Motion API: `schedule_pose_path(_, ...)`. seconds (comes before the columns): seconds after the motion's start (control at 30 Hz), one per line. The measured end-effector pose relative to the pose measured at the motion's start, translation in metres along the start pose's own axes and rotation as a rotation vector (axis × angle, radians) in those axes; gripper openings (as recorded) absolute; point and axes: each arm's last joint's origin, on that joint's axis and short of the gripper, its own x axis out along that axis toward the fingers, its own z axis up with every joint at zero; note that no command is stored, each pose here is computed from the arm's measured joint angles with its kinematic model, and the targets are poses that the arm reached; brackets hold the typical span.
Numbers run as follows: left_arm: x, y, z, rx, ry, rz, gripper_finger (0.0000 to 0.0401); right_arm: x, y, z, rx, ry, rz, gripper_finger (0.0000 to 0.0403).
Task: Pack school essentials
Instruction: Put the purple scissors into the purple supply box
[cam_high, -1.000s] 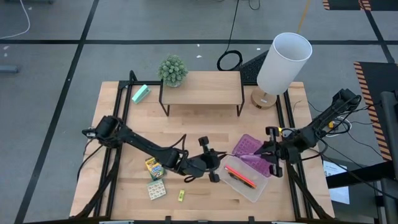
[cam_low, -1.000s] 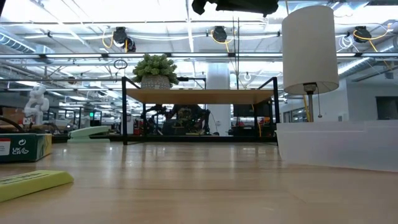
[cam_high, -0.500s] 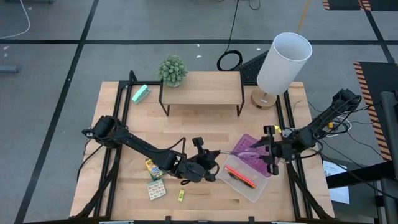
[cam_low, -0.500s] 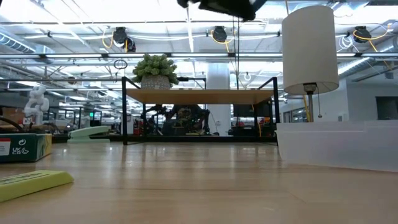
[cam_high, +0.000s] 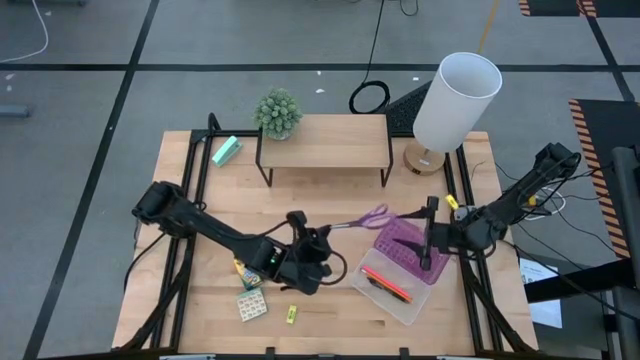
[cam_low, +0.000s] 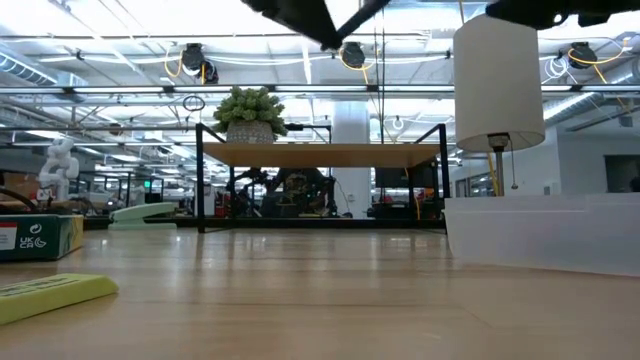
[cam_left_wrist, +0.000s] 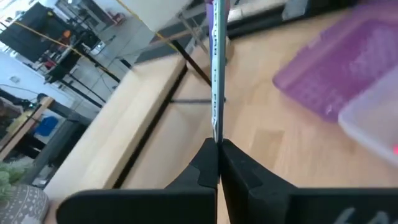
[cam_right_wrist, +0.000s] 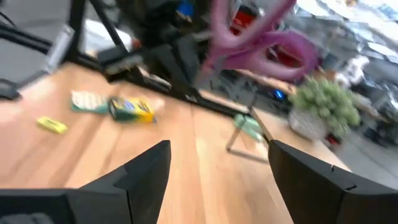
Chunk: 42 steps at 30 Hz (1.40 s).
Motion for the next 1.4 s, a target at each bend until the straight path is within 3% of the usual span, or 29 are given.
schedule_pose_path(0.2,0.001,0.001,-0.006,0.067,0.043,-0.024,0.0001,-0.001,-0.007,0.013,0.115,0.039,-0.074,0.0262)
schedule_pose_path(0.5,-0.002,0.002,-0.019,0.205,0.122,-0.026,0.0001,-0.006,-0.016,0.04,0.354,0.048,-0.056,0.0261)
schedule_pose_path(0.67,-0.006,0.0,-0.019,0.365,0.11,-0.02,0.0001,-0.007,-0.015,0.047,0.408,0.103,0.02,0.0261)
schedule_pose_path(0.87,-0.007,-0.001,-0.017,0.563,0.089,-0.003,0.0001,-0.005,-0.012,0.055,0.571,0.112,0.101,0.0261)
schedule_pose_path(1.03,-0.004,-0.002,-0.018,0.768,0.102,0.106,0.0001,0.001,-0.006,0.052,0.576,0.159,0.161,0.0257)
schedule_pose_path(1.23,0.001,0.002,-0.012,0.947,0.127,0.271,0.0001,0.021,-0.003,0.042,0.551,0.234,0.143,0.0236)
schedule_pose_path(1.4,0.009,0.005,-0.006,1.036,0.151,0.307,0.0001,0.037,-0.003,0.032,0.406,0.285,0.088,0.0214)
